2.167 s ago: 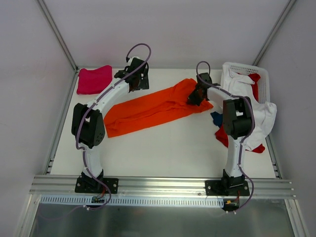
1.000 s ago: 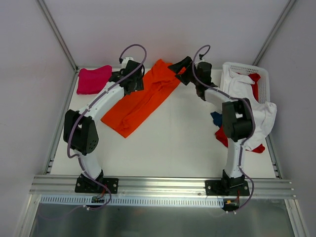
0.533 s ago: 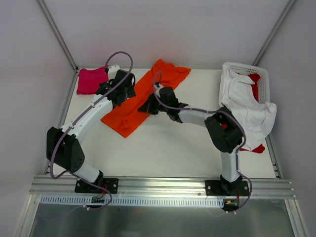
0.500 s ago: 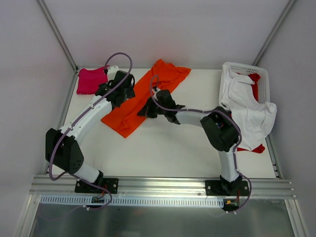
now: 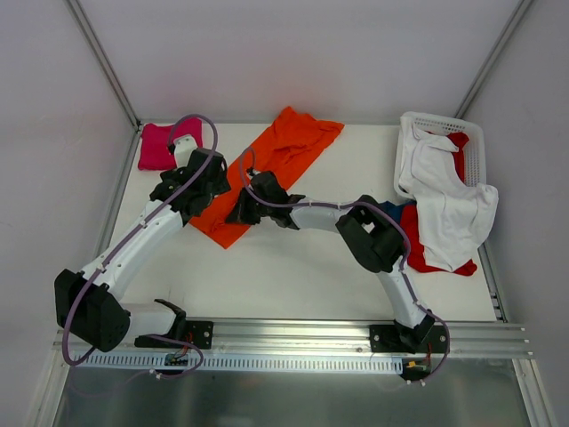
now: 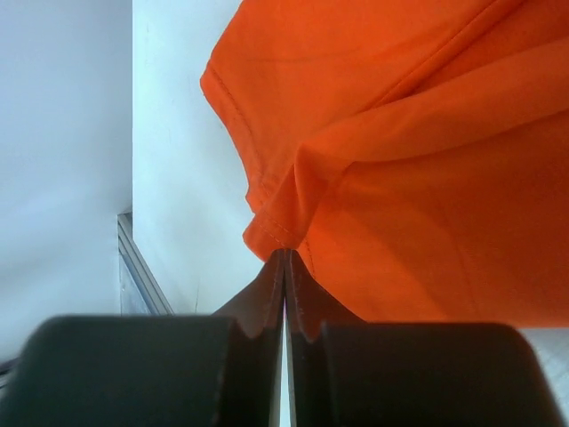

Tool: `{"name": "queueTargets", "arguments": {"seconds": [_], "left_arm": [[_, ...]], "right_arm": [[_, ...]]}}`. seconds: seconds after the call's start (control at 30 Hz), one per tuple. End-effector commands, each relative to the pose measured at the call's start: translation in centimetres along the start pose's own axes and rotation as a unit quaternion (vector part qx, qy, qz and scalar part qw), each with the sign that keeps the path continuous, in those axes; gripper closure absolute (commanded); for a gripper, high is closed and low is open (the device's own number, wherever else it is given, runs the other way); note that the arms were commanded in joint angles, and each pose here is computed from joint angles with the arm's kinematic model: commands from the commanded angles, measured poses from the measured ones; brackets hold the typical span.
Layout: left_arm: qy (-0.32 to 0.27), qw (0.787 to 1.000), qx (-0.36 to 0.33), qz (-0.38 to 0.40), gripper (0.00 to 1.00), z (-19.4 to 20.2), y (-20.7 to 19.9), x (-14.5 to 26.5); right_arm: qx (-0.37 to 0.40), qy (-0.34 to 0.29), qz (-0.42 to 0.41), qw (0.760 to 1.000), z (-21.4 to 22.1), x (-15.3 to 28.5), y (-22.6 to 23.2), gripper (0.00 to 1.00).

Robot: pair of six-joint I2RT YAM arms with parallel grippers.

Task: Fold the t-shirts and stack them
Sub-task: Rotate the tshirt 90 degrees

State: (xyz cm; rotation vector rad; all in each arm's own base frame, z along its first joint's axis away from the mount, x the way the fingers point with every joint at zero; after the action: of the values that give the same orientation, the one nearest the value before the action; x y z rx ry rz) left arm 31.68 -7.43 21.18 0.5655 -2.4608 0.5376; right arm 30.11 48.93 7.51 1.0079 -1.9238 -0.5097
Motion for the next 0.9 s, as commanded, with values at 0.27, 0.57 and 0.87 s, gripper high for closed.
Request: {"name": "queueTargets", "arguments": {"seconds": [0.27,0.57,0.87], "left_arm": [[-0.007,1.0,0.026,-0.003,0.07,0.0,0.7,0.3],[0.007,1.0,0.021,-0.004,0.09,0.5,0.2,-0.3],[0.007,1.0,0.014,-0.01,0.09,0.7,0.2,-0.6]], "right_arm": [[-0.008,0.004,0.046,0.999,1.3,-0.4,-3.3,1.0],[-0.009,0.018,0.056,0.998,2.0,-2.1,-4.8,1.0],[-0.036,0.039,0.103,0.993,4.9,3.1,-7.9,1.0]]}}
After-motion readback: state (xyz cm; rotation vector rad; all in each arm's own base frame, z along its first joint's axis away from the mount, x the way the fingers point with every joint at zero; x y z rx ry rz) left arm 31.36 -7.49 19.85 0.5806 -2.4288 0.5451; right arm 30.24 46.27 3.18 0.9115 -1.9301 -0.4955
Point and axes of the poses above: each gripper's point midway between its finger pads, its own x axis back along the fingers, its own y axis along the line the jaws close on, z = x × y, the point moved 2 cm from there along x, back along the fingers, and after that the axes turned 12 degrees about x, right-handed, at the moved point
